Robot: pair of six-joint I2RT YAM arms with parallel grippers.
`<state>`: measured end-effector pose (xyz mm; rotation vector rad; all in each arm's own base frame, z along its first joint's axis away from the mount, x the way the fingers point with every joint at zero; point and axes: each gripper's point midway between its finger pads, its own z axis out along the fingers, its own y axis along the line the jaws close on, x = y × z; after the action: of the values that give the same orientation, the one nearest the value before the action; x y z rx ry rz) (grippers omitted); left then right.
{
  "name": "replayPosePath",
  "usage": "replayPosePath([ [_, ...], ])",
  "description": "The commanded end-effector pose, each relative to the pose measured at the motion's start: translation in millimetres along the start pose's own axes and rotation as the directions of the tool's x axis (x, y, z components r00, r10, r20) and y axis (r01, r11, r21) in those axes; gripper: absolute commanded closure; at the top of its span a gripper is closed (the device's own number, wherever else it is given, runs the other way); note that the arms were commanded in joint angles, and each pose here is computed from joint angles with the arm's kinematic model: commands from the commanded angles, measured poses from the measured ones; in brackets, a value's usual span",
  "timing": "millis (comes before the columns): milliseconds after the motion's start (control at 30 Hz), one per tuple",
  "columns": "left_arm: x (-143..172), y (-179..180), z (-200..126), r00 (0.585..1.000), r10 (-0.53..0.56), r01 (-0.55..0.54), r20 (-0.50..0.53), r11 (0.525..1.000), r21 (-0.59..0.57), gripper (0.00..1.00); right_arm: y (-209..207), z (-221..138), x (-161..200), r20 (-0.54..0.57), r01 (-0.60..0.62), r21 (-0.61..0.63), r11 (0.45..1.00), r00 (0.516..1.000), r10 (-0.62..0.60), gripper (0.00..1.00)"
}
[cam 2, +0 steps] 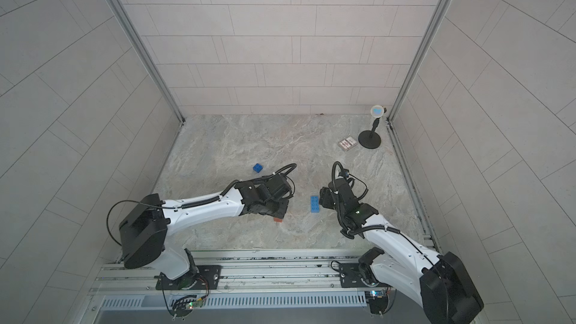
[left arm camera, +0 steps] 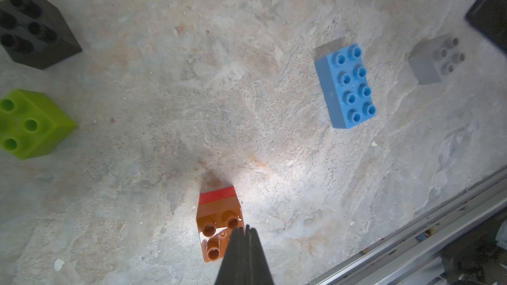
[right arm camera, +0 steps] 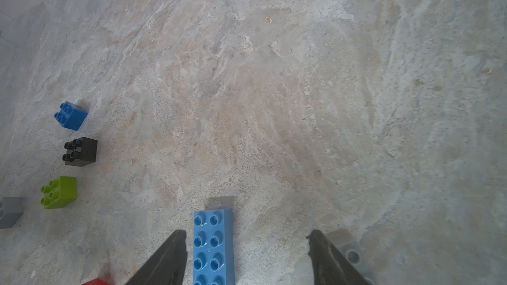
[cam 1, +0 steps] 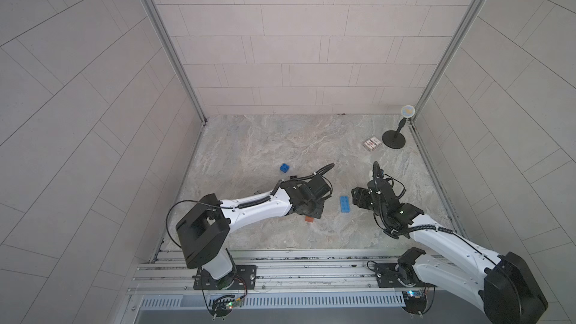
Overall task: Assemble the letter h with lego
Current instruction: Adjust the lego brick at the center of the board.
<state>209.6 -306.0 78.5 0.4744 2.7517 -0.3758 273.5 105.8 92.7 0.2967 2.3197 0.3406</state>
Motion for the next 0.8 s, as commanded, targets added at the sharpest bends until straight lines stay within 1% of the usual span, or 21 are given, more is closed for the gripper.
replayPosePath([
  [0, 11.9, 11.3, 6.1, 0.999, -0.009, 0.008, -0.036, 0.999, -0.038, 1.00, 0.5, -2.7, -7.8, 0.017, 0.006, 0.014, 1.000, 1.000, -0.007, 0.27],
  [100, 15.7, 17.7, 9.6, 0.999, -0.013, 0.011, -0.033, 0.999, -0.051, 1.00, 0.5, -2.7, -7.9, 0.017, 0.007, 0.013, 1.000, 1.000, -0.007, 0.27],
  [200, 22.2, 21.4, 17.6, 0.998, -0.012, 0.008, -0.062, 0.998, -0.066, 1.00, 0.4, -1.9, -7.0, 0.013, 0.009, 0.014, 1.000, 1.000, -0.009, 0.27],
  [367, 44.8, 30.5, 42.5, 0.992, -0.043, 0.034, -0.117, 0.996, -0.077, 1.00, -0.8, -1.7, -7.0, 0.013, 0.009, 0.020, 1.000, 1.000, -0.009, 0.27],
  [533, 64.5, 41.2, 63.1, 0.987, -0.081, 0.069, -0.142, 0.994, -0.089, 1.00, -3.3, -1.7, -7.2, 0.017, 0.006, 0.034, 0.999, 1.000, -0.006, 0.27],
  [567, 66.1, 44.7, 65.3, 0.987, -0.081, 0.067, -0.138, 0.993, -0.101, 1.00, -4.5, -1.5, -6.9, 0.017, 0.004, 0.040, 0.999, 1.000, -0.005, 0.27],
  [667, 67.3, 53.7, 71.7, 0.986, -0.129, 0.118, -0.103, 0.987, -0.110, 1.00, -9.6, -2.2, -7.9, 0.021, -0.001, 0.068, 0.998, 1.000, -0.001, 0.26],
  [767, 60.1, 61.0, 75.5, 0.982, -0.173, 0.166, -0.078, 0.982, -0.088, 1.00, -12.0, -2.4, -8.5, 0.022, -0.007, 0.076, 0.997, 1.000, 0.006, 0.25],
])
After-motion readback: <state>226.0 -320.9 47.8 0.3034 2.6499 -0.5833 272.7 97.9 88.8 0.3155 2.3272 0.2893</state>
